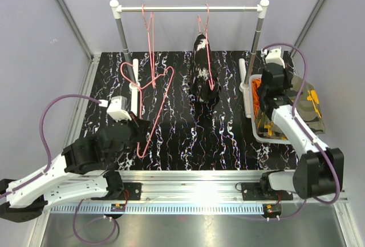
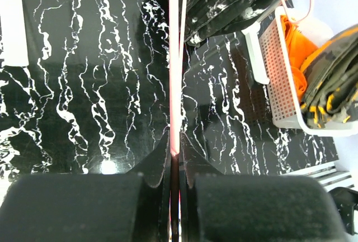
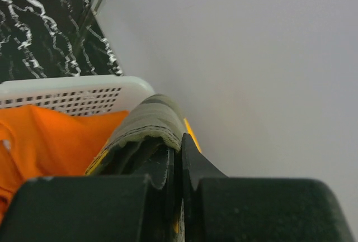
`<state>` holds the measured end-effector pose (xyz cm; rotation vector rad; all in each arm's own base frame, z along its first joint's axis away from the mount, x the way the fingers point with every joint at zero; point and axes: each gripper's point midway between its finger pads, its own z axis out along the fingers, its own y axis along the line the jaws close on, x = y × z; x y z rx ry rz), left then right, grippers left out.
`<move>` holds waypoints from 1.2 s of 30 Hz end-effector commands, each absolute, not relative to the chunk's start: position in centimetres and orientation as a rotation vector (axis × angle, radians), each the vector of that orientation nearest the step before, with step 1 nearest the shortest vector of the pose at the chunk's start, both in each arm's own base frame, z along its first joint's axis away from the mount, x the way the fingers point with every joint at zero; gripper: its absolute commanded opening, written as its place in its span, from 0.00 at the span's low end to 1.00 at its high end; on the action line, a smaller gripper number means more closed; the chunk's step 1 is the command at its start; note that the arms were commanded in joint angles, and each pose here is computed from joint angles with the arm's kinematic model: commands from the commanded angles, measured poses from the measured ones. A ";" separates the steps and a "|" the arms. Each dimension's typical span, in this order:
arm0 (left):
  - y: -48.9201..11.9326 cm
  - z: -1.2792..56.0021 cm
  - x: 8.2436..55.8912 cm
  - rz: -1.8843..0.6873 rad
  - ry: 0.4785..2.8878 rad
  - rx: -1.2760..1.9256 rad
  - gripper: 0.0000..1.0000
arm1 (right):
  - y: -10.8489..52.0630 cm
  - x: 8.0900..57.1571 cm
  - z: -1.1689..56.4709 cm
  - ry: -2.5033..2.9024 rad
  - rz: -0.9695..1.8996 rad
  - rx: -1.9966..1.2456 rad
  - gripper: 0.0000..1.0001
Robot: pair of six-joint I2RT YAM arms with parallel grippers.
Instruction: Remove the trousers from the hanger
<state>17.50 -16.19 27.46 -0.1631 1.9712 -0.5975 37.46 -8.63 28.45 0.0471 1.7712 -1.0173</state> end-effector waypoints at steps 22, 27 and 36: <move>-16.1 34.9 18.6 -0.512 1.904 -0.077 0.00 | -6.5 37.5 24.5 1.993 -0.178 0.727 1.00; -16.2 38.5 18.9 -0.494 1.880 -0.043 0.00 | -7.6 35.9 15.8 2.178 -0.293 0.994 0.99; -16.3 42.1 21.3 -0.281 1.857 -0.037 0.00 | -5.4 31.9 2.7 2.326 -0.322 1.437 1.00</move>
